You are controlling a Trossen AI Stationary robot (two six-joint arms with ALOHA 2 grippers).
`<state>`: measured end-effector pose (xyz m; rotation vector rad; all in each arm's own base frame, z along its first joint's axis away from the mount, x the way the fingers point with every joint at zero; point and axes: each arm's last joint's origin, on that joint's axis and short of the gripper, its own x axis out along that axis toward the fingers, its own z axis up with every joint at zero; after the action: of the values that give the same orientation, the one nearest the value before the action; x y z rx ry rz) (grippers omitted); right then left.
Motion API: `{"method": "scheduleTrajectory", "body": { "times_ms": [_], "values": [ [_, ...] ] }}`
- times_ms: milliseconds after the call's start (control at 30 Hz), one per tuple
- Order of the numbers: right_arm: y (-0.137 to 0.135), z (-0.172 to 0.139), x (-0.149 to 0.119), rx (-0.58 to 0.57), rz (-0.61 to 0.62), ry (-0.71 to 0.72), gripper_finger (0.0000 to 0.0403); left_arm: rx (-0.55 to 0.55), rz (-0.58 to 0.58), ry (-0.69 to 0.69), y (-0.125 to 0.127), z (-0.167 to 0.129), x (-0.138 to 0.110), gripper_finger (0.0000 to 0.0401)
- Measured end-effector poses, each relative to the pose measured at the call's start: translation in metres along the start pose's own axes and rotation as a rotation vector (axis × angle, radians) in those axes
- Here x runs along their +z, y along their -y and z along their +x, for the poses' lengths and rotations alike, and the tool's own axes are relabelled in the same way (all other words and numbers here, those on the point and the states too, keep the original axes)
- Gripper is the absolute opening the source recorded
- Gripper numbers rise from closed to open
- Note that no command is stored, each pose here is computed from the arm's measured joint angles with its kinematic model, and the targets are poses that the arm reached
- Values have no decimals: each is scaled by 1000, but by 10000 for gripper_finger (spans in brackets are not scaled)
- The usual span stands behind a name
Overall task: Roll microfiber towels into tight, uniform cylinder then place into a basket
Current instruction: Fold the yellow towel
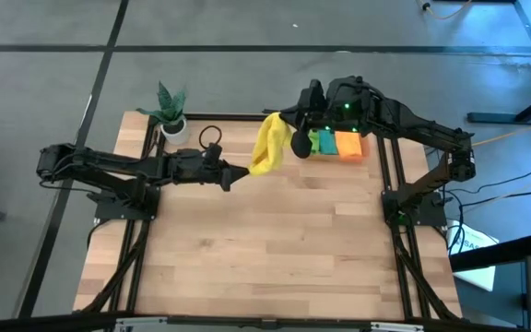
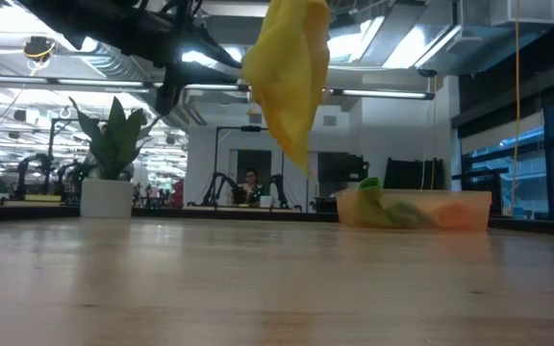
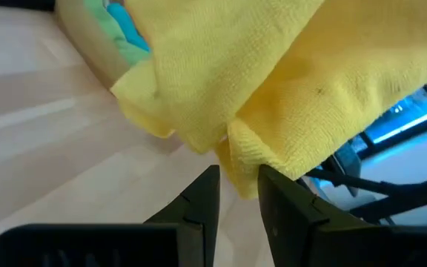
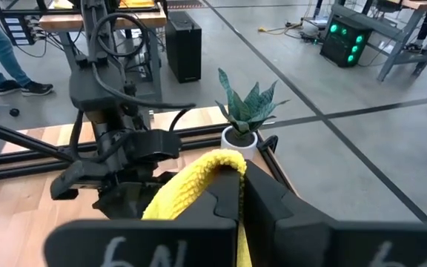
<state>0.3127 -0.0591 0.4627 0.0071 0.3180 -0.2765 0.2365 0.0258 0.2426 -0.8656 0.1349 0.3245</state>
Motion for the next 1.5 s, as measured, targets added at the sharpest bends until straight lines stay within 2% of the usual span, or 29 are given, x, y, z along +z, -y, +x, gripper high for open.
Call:
{"method": "scheduleTrajectory", "body": {
  "times_ms": [133, 333, 467, 667, 900, 1000, 1167, 1267, 1400, 1500],
  "values": [
    [0, 0, 1, 0, 1, 8, 9, -13, 4, -31, -2, 4, -3, 83],
    [0, 0, 1, -1, 1, 11, 9, -106, 84, -80, -2, 23, -14, 83],
    [0, 0, 1, -2, 2, 11, 10, -132, 146, -42, -4, 34, -16, 83],
    [0, 0, 1, -2, 5, 10, 10, -109, 187, -36, -6, 38, -19, 83],
    [0, 0, 1, -2, 5, 9, 10, -46, 231, 41, -8, 38, -16, 83],
    [0, 0, 1, -2, 5, 9, 10, -65, 255, 60, -5, 37, -14, 83],
    [0, 0, 1, -2, 5, 8, 10, -158, 329, 183, 6, 35, -5, 83],
    [0, 0, 1, -2, 5, 8, 10, -168, 368, 205, 7, 34, -3, 83],
    [0, 0, 1, -2, 5, 8, 10, -172, 355, 198, 7, 35, -3, 79],
    [0, 0, 1, -1, 5, 8, 10, -175, 336, 197, 7, 34, -3, 50]
  ]
}}
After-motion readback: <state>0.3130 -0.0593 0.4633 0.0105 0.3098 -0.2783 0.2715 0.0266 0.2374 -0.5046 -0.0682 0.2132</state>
